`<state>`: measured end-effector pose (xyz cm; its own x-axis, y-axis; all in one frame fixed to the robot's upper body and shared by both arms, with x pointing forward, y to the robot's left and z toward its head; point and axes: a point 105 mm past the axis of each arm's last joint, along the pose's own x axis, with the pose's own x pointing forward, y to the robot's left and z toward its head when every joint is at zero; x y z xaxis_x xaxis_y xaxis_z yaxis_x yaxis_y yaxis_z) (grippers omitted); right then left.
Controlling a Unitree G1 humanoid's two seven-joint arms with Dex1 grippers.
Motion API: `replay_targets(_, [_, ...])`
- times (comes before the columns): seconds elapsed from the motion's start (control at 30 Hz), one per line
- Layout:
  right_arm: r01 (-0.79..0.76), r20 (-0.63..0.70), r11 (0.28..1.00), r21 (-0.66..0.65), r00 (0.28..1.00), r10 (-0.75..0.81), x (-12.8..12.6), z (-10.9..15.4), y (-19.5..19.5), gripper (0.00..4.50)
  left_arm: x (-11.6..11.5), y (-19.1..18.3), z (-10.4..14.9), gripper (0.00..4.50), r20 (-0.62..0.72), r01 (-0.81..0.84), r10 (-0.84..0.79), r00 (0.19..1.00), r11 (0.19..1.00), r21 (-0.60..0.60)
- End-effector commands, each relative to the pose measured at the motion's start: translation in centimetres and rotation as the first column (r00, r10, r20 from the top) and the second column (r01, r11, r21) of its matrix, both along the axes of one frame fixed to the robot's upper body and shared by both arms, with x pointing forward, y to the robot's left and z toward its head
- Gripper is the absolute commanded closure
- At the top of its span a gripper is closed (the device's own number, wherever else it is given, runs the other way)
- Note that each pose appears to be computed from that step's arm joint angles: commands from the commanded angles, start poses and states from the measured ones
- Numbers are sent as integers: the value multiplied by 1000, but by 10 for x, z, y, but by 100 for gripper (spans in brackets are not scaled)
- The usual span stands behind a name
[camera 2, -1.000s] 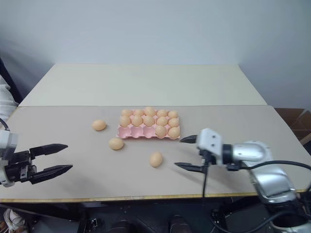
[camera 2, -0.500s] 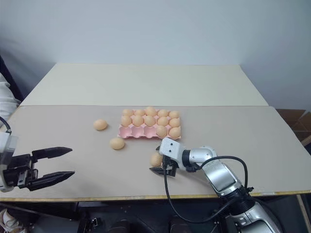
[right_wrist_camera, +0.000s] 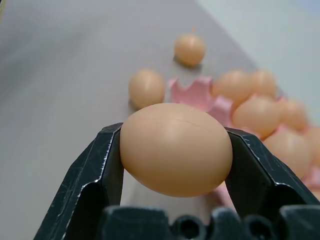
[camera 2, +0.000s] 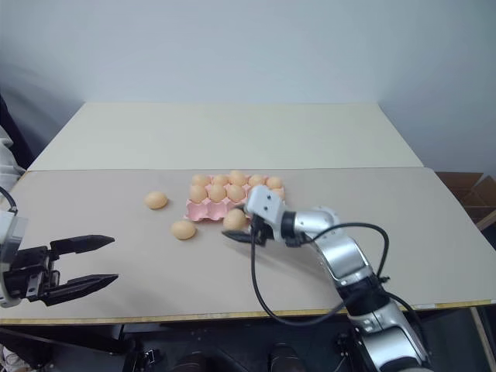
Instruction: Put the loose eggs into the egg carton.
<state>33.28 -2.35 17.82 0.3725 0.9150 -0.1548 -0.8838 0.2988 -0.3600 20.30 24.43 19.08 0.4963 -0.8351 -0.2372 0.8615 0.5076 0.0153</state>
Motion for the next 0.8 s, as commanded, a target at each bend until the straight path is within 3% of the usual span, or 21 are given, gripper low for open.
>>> replay_targets(0.03, [120, 44, 993, 21, 992, -120, 26, 7, 2, 180, -1, -1, 9, 0, 46, 3, -4, 999, 1000, 23])
replay_targets(0.17, [214, -6, 976, 34, 977, -214, 47, 3, 5, 180, -2, 0, 9, 0, 48, -3, 2, 999, 1000, 29])
replay_targets(0.23, [227, -17, 973, 32, 974, -227, 50, 1, 6, 108, -2, 1, 9, 0, 49, -9, 8, 999, 1000, 29])
replay_targets(0.37, [188, -22, 980, 61, 982, -187, 42, 6, 6, 4, -3, 0, 8, 0, 48, -11, 9, 999, 1000, 30])
replay_targets(0.6, [86, 40, 987, 138, 995, -92, 15, 36, -15, 4, 0, 5, 7, 0, 49, -41, 39, 998, 999, 33])
replay_targets(0.8, [46, 37, 997, 63, 998, -48, -19, 31, -85, 4, 3, 10, 9, 0, 66, -67, 65, 996, 997, 28])
